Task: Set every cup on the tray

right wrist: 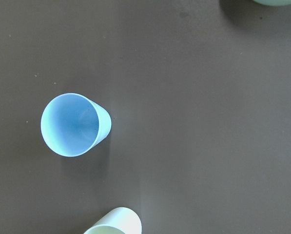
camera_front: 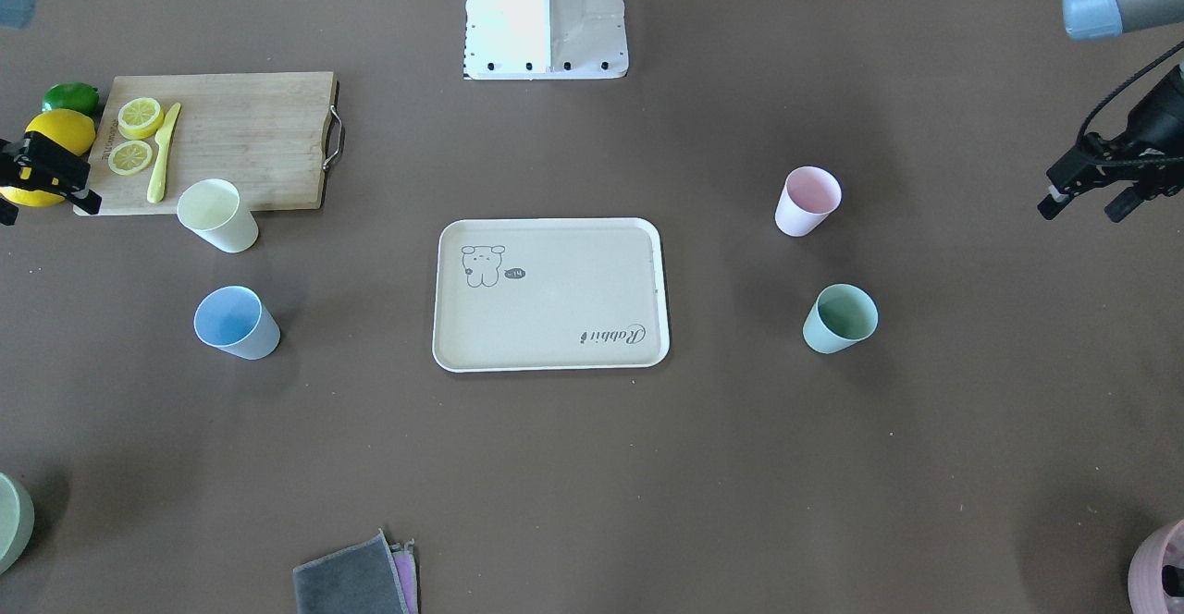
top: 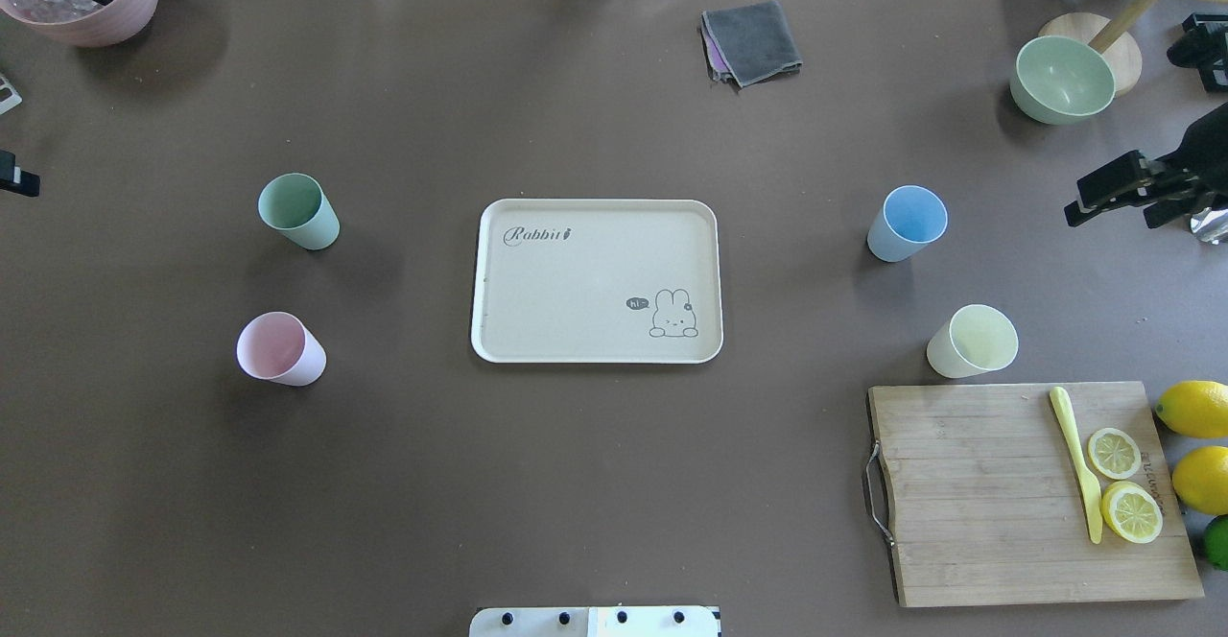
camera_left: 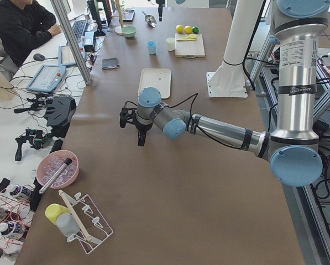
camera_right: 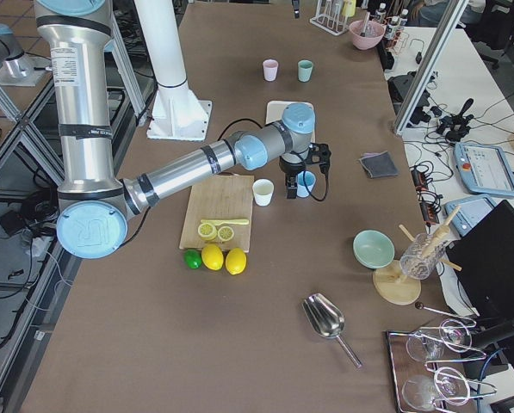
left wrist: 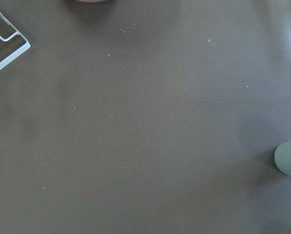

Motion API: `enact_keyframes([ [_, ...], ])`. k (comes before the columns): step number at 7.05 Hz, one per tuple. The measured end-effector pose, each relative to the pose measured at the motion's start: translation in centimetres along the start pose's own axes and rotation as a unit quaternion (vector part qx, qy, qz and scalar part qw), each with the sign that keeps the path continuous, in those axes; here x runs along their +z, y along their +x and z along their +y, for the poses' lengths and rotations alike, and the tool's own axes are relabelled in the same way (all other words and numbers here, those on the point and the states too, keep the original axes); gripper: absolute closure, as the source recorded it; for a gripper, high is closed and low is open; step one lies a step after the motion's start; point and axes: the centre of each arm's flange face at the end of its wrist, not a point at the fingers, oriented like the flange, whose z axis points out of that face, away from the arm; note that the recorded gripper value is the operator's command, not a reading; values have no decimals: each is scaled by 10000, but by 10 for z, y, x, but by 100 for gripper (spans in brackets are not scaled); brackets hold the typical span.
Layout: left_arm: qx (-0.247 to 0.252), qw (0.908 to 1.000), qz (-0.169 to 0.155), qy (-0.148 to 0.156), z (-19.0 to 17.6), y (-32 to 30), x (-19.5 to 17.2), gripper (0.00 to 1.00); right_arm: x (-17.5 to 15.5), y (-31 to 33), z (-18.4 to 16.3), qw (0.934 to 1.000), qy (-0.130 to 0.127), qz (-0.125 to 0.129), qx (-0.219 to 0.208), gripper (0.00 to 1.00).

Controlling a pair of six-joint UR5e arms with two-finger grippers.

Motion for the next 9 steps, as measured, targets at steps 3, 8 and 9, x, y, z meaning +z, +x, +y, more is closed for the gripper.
enact_keyframes([
  [3, -64, 10000, 51, 12, 9, 24, 2, 2, 72, -22, 17, 9991, -173, 273, -256, 0],
  [8, -54, 10000, 56, 7, 9, 26, 3, 2, 119, -32, 55, 9974, -457, 293, -474, 23],
  [9, -48, 10000, 56, 2, 10, 26, 3, 2, 125, -29, 64, 9969, -509, 300, -523, 99],
])
